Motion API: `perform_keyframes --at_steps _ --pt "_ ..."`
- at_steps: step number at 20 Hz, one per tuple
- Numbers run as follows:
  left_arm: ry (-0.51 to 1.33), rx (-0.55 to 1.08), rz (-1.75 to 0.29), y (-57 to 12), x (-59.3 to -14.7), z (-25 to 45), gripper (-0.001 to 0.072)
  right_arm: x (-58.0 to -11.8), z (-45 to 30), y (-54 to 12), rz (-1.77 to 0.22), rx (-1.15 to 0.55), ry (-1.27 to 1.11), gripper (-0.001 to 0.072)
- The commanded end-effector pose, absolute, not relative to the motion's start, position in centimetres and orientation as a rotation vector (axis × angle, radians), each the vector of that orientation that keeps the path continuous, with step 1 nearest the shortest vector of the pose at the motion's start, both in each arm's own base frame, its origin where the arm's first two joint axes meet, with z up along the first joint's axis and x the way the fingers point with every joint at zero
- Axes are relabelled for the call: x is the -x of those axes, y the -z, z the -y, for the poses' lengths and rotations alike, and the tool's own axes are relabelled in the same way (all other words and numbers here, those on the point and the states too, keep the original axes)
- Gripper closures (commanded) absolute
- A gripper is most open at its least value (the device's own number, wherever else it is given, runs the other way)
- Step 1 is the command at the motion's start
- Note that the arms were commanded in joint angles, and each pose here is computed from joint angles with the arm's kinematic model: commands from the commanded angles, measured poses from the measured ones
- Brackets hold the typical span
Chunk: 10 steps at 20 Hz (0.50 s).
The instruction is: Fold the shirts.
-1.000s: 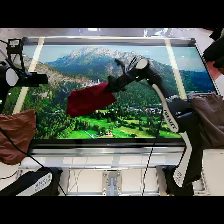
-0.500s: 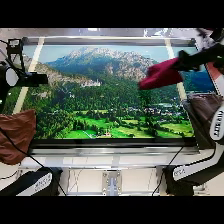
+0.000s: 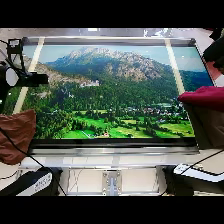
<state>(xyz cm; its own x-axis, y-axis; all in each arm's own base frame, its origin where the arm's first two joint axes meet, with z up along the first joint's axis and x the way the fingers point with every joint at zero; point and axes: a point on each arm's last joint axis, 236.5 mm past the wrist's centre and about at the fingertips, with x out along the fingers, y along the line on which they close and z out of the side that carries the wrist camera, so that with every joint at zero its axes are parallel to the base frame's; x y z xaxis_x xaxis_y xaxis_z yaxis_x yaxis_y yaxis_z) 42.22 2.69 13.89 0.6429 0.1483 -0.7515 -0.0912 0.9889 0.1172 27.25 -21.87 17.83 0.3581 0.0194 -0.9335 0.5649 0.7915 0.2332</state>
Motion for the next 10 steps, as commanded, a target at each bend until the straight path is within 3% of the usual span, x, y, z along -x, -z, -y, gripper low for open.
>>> perform_keyframes --at_steps 1,6,7,8,9,10 --pt "-0.126 -0.054 -0.865 -13.8 -42.2 -2.3 0.0695 -19.4 23.6 -14.1 -1.220 -0.715 0.552 0.0695" --pt "-0.094 -0.008 -0.869 -13.6 -42.2 -1.2 0.0695 -15.4 25.7 -7.4 -1.231 -0.817 0.688 0.0671" --pt "-0.094 -0.008 -0.869 -13.6 -42.2 -1.2 0.0695 -15.4 25.6 -7.3 -1.236 -0.814 0.684 0.0524" --pt "-0.094 -0.008 -0.869 -13.6 -42.2 -1.2 0.0695 -15.4 25.5 -7.6 -1.234 -0.815 0.682 0.0312" --pt "-0.094 -0.008 -0.869 -13.6 -42.2 -1.2 0.0695 -15.4 25.1 -8.3 -1.235 -0.831 0.681 0.0218" --pt "-0.094 -0.008 -0.869 -13.6 -42.2 -1.2 0.0695 -15.8 24.7 -9.5 -1.212 -0.860 0.685 0.0221"
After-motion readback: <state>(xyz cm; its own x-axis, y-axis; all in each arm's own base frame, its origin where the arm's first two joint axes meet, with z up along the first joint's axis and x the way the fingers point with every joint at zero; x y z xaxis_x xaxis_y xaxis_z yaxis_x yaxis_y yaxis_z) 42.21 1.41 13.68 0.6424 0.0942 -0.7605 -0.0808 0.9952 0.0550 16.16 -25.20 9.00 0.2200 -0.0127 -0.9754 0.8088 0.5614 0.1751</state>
